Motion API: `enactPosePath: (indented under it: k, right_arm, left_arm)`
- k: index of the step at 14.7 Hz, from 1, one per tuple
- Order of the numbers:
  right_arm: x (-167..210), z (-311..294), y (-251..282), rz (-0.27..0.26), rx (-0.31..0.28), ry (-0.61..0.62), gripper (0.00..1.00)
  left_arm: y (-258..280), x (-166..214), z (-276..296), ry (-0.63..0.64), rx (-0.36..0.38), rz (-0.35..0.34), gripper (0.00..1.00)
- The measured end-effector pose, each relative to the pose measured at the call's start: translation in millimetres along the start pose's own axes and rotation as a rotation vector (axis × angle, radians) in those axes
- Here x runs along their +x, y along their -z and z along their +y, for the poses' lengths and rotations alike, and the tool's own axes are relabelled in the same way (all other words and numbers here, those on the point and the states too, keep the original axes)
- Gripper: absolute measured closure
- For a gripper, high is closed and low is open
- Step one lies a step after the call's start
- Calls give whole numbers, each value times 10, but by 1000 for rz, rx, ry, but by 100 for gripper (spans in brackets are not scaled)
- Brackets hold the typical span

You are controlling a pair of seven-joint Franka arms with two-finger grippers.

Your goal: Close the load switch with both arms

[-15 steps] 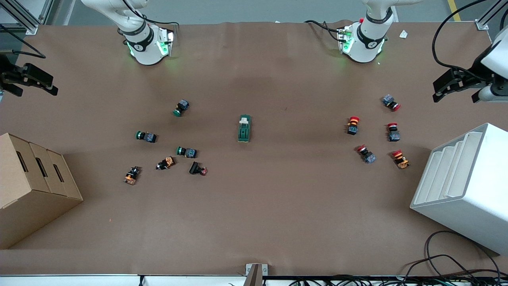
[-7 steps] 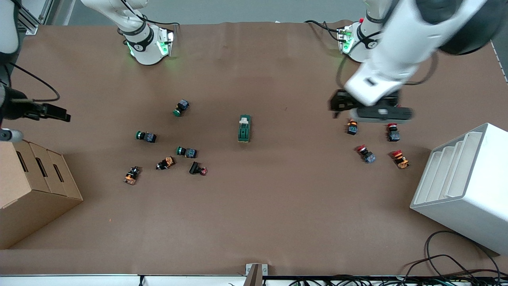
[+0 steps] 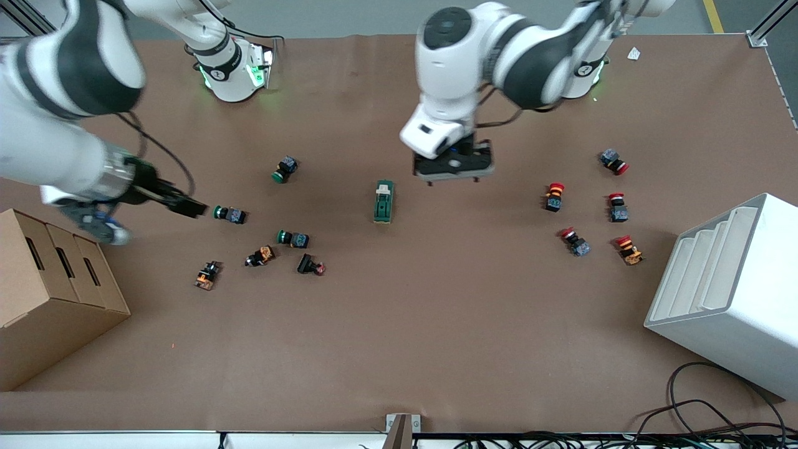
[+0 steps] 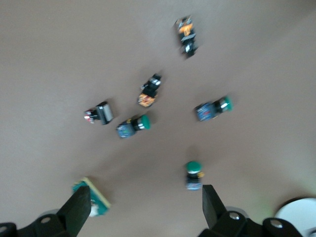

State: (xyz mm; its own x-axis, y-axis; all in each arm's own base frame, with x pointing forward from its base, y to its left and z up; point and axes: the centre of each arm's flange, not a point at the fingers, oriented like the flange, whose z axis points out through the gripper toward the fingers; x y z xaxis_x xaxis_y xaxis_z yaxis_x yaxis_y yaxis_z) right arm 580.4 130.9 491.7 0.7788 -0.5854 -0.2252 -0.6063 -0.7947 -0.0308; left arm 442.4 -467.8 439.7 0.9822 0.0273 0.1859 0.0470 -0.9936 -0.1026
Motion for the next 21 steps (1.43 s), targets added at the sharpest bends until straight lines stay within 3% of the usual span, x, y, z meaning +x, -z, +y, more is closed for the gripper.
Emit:
enactPosePath:
  k: [7, 11, 16, 21]
  right_arm:
    - [-745, -1078, -1386, -1, 70, -269, 0]
    - [-1083, -1442, -2127, 20, 62, -317, 0]
    - [-1605, -1690, -2608, 39, 67, -344, 0]
    - [-2071, -1598, -3084, 54, 60, -373, 0]
  left_arm:
    - [-651, -1278, 626, 40, 7, 129, 0]
    - [-911, -1801, 873, 38, 16, 207, 0]
    - [-1450, -2357, 1121, 56, -12, 392, 0]
    - [-1872, -2646, 1234, 36, -122, 576, 0]
